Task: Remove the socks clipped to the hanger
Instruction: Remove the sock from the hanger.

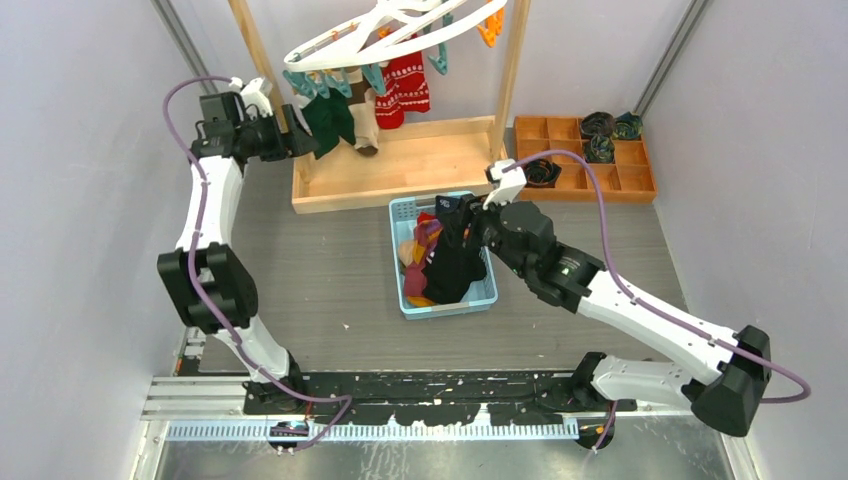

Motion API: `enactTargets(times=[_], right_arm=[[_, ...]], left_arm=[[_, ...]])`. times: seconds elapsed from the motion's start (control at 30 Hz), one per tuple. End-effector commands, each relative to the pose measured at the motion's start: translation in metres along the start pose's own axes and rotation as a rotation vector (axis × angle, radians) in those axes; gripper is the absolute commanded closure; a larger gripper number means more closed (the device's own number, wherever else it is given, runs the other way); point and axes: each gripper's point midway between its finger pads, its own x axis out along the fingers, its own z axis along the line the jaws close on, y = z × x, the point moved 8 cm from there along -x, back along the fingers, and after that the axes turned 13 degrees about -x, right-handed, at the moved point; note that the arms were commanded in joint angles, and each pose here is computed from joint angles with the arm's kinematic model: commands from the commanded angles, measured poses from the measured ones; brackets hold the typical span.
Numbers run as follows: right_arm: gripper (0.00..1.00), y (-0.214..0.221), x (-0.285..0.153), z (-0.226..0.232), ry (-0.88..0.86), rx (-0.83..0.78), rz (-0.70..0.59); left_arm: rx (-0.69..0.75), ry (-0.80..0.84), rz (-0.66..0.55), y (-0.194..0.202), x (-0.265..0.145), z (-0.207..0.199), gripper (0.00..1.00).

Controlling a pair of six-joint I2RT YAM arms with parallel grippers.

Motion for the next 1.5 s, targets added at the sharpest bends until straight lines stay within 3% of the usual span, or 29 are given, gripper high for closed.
enactTargets(times=[0.0,0.23,0.4,0.5,0.6,0.67,0.83,0.93,1.17,1.47], right_arm=[[0.40,-0.016,-0.012,0.002,-0.034,0.051,-0.111],[0.40,-0.022,-0.022,-0.002,-0.030,0.030,-0.145],[0.40,-0.029,-0.027,-0.006,-0.011,0.000,-0.169],[0.42,-0.032,-0.029,-0.005,-0.020,0.007,-0.175],[0.43,-0.034,-0.031,-0.005,-0.028,0.021,-0.182],[0.44,-0.035,-0.033,-0.005,-0.030,0.026,-0.187],[0.46,-0.034,-0.036,-0.007,-0.028,0.030,-0.198],[0.48,-0.033,-0.036,-0.006,-0.030,0.037,-0.199],[0.52,-0.028,-0.038,-0.008,-0.020,0.050,-0.200],[0.53,-0.025,-0.034,-0.007,-0.026,0.059,-0.199]], left_arm=[[0.175,0.034,-0.174,-0.037,0.015,-0.019,0.22],[0.269,0.033,-0.228,-0.053,0.051,-0.016,0.23],[0.304,-0.001,-0.260,-0.057,0.067,-0.006,0.30],[0.312,-0.016,-0.273,-0.056,0.073,-0.002,0.42],[0.310,-0.028,-0.302,-0.054,0.073,0.000,0.66],[0.304,-0.024,-0.323,-0.053,0.072,-0.001,0.77],[0.271,0.025,-0.333,-0.048,0.065,-0.010,0.87],[0.228,0.050,-0.337,-0.047,0.061,-0.014,1.00],[0.125,0.180,-0.314,-0.035,0.040,-0.028,1.00],[0.132,0.292,-0.244,-0.010,0.002,-0.052,1.00]])
